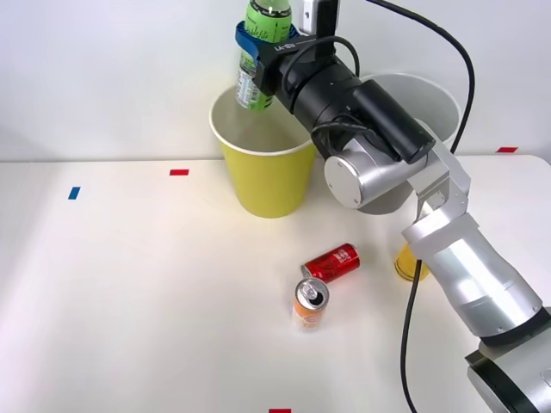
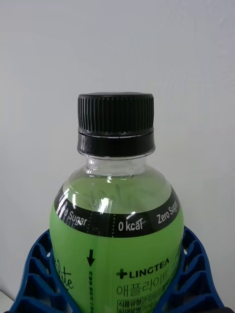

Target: Put cans in the gray bin, plastic bottles in the light green bin

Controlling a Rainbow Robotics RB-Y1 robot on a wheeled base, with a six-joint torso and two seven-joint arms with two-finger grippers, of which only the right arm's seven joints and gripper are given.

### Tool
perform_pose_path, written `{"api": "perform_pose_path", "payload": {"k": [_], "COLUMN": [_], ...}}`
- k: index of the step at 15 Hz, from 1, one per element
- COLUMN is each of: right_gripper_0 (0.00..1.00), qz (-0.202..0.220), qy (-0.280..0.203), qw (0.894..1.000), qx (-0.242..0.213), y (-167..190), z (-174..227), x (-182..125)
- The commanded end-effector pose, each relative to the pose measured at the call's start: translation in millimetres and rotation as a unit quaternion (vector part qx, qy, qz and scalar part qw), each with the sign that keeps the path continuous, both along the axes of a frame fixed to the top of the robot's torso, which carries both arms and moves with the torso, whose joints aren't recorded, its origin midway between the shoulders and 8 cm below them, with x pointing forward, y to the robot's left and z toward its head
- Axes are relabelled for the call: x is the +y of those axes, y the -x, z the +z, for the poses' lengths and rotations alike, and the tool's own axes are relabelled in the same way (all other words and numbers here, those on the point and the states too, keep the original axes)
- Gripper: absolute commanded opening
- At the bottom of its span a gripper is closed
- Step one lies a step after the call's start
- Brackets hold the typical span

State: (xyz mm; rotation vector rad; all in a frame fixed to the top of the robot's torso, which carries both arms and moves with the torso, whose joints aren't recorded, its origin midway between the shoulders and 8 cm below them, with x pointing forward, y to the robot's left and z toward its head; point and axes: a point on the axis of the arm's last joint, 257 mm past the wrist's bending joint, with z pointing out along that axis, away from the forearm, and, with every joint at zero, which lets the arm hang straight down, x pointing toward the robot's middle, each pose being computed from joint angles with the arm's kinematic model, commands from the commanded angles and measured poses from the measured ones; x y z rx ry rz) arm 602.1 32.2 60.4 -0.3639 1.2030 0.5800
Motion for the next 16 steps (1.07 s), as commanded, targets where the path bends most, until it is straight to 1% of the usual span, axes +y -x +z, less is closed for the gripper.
{"api": "perform_pose_path", "payload": {"k": [1, 2, 3, 4, 7, 11, 15, 16], "right_gripper_0": [0.56, 0.77, 0.93, 1.0, 1.0, 1.0, 1.0, 1.0], "qz": [0.0, 0.001, 0.001, 0.0, 0.004, 0.003, 0.011, 0.012], "qy": [0.0, 0.0, 0.001, 0.001, -0.01, -0.014, -0.029, -0.039], "qw": [1.0, 1.0, 1.0, 1.0, 1.0, 1.0, 0.999, 0.998], "qx": [0.0, 0.0, -0.002, -0.002, -0.02, -0.025, -0.042, -0.048], "y": [0, 0, 1, 0, 5, 10, 45, 57], "z": [0, 0, 0, 1, 10, 9, 11, 15], "x": [0, 1, 1, 0, 1, -1, -13, -20]}}
